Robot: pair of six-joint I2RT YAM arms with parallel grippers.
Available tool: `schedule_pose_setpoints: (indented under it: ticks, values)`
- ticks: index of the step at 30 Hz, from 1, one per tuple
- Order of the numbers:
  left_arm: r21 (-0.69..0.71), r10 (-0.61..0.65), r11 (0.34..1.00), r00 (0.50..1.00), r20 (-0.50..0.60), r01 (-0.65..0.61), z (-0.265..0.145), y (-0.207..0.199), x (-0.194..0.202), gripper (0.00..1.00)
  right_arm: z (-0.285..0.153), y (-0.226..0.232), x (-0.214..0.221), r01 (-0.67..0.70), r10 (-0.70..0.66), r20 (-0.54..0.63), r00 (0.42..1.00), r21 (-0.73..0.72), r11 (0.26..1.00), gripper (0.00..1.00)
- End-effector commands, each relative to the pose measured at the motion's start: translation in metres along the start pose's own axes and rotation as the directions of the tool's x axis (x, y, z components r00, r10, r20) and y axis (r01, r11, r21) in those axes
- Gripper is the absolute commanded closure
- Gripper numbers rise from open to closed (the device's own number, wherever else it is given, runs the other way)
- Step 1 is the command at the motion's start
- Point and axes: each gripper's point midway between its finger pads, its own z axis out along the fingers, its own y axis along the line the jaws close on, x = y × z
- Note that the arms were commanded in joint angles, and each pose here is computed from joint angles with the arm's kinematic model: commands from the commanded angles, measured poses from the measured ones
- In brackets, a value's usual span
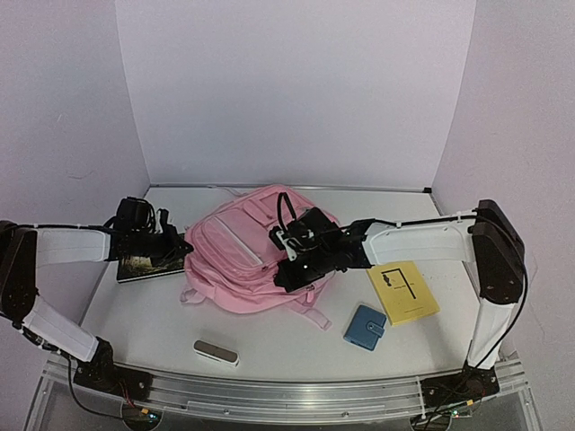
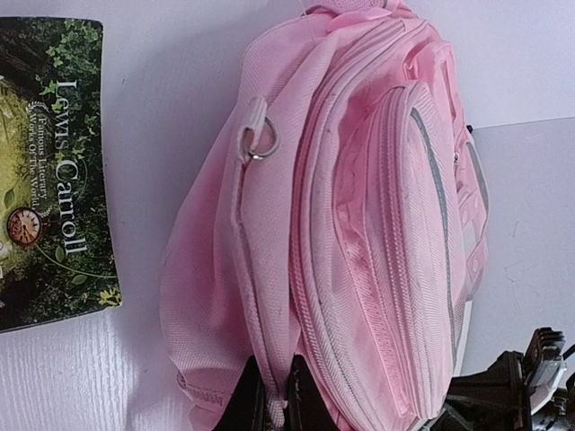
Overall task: Pack the student bag
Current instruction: Unzip the student bag at the center of the board.
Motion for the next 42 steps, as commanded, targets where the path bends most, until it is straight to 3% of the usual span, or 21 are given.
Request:
schedule_pose_setpoints:
  ticks: [1, 12, 24, 30, 37, 42]
  values:
    - [0.116, 0.071, 0.989, 0.98, 0.184, -0.094, -0.018, -0.052, -0.034, 1.0, -0.011, 0.049, -0.019, -0.036, 0.041, 0.044, 0.998, -0.105, 0.994, 1.0]
    - [0.165, 0.064, 0.982, 0.983, 0.173, -0.093, -0.018, -0.069, -0.007, 1.0, -0.01, 0.076, -0.055, -0.199, 0.229, 0.136, 0.964, -0.201, 0.959, 1.0]
    - [0.164, 0.204, 0.963, 0.976, 0.074, -0.213, 0.004, -0.093, 0.051, 1.0, -0.009, 0.101, -0.086, -0.249, 0.313, 0.161, 0.936, -0.326, 0.912, 1.0]
    - [0.155, 0.227, 0.96, 0.973, 0.05, -0.233, 0.013, -0.095, 0.062, 1.0, -0.014, 0.109, -0.078, -0.256, 0.325, 0.139, 0.936, -0.365, 0.895, 1.0]
    - [0.148, 0.205, 0.965, 0.975, 0.089, -0.217, 0.006, -0.099, 0.054, 1.0, 0.009, 0.065, -0.026, -0.32, 0.339, 0.097, 0.936, -0.173, 0.932, 1.0]
    - [0.192, 0.181, 0.962, 0.98, 0.084, -0.195, 0.006, -0.106, 0.055, 1.0, 0.024, 0.064, 0.007, -0.32, 0.327, 0.058, 0.943, -0.103, 0.942, 1.0]
